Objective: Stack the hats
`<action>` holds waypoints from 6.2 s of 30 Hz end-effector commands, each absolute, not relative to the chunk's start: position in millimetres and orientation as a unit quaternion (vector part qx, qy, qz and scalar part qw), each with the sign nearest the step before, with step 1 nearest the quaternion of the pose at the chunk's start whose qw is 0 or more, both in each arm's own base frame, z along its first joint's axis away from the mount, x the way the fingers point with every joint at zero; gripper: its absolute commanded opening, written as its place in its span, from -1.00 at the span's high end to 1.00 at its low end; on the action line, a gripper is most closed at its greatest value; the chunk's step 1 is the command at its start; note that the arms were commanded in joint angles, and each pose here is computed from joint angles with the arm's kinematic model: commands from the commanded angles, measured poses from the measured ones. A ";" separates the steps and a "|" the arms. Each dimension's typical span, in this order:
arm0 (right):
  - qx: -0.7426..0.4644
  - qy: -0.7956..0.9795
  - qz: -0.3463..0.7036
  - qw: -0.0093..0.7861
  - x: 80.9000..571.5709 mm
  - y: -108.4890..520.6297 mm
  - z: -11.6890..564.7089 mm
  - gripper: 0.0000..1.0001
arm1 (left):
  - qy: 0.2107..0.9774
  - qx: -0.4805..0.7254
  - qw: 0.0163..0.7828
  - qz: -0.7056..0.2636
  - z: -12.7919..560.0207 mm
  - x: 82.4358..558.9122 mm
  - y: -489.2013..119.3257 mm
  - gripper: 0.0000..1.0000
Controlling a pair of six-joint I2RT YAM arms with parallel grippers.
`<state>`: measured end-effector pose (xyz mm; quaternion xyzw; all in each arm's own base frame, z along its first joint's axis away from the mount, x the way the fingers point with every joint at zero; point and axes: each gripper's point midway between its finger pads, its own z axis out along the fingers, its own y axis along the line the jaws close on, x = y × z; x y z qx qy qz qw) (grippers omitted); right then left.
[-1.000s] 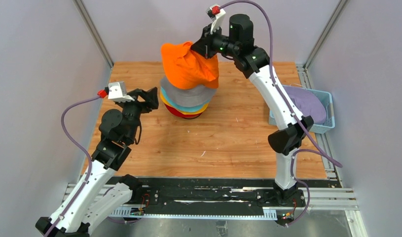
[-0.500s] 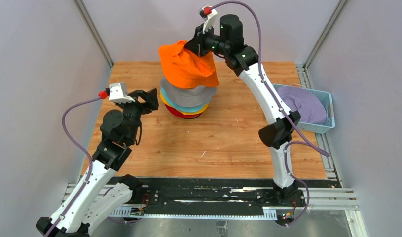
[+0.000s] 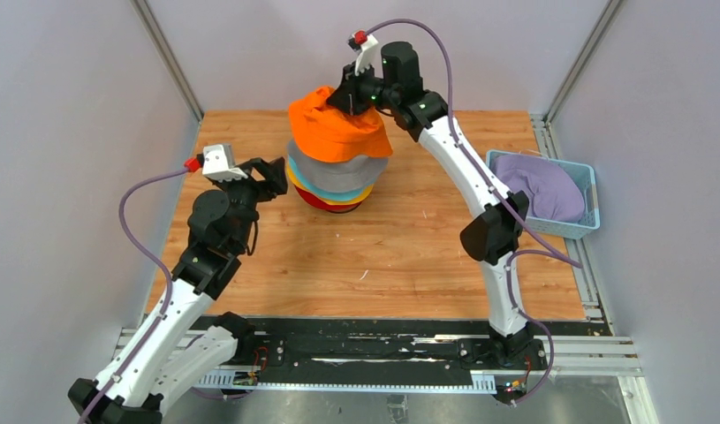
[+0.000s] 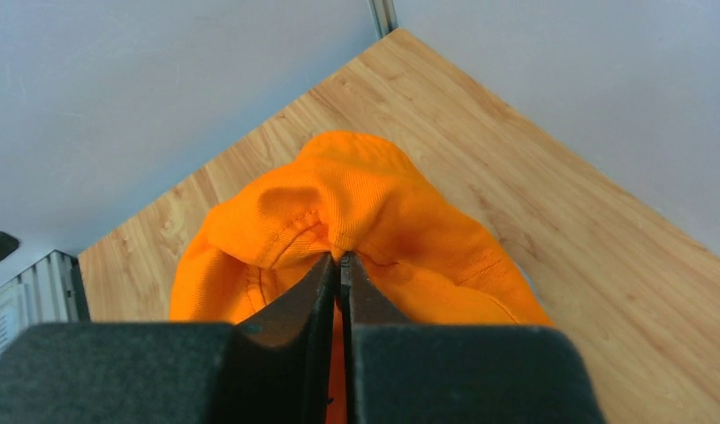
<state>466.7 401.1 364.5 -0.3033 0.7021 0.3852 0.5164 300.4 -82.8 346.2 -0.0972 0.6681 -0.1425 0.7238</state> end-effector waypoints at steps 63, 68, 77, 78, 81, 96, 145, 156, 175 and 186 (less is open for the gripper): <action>-0.233 0.690 0.239 0.642 382.0 239.0 389.9 -0.36 | 0.556 -0.169 0.621 -0.526 347.5 347.9 -146.9 -0.64; -0.233 0.690 0.238 0.643 382.8 238.1 390.6 -0.36 | 0.564 -0.168 0.603 -0.538 341.6 353.8 -154.2 -0.64; -0.227 0.692 0.234 0.644 384.9 233.0 390.0 -0.36 | 0.565 -0.162 0.587 -0.556 338.2 371.3 -165.1 -0.60; -0.227 0.693 0.233 0.644 385.2 232.4 389.5 -0.36 | 0.564 -0.160 0.588 -0.558 339.8 373.1 -166.0 -0.57; -0.225 0.694 0.232 0.643 386.3 231.1 388.2 -0.35 | 0.554 -0.154 0.593 -0.563 346.9 377.3 -167.4 -0.42; -0.221 0.702 0.230 0.637 392.8 229.2 379.3 -0.34 | 0.549 -0.153 0.610 -0.551 346.8 375.4 -162.2 0.97; -0.210 0.748 0.296 0.555 421.5 258.4 286.5 -0.31 | 0.580 -0.246 0.591 -0.504 222.4 485.3 -96.4 0.99; -0.200 0.735 0.380 0.525 430.2 275.9 272.4 -0.31 | 0.597 -0.246 0.571 -0.507 195.7 528.2 -90.2 0.99; -0.155 0.636 0.616 0.438 430.1 314.3 267.0 -0.16 | 0.574 -0.199 0.588 -0.534 230.7 527.0 -97.5 0.99; -0.134 0.634 0.636 0.419 429.6 316.8 255.2 -0.12 | 0.574 -0.196 0.588 -0.536 232.6 527.3 -98.5 0.99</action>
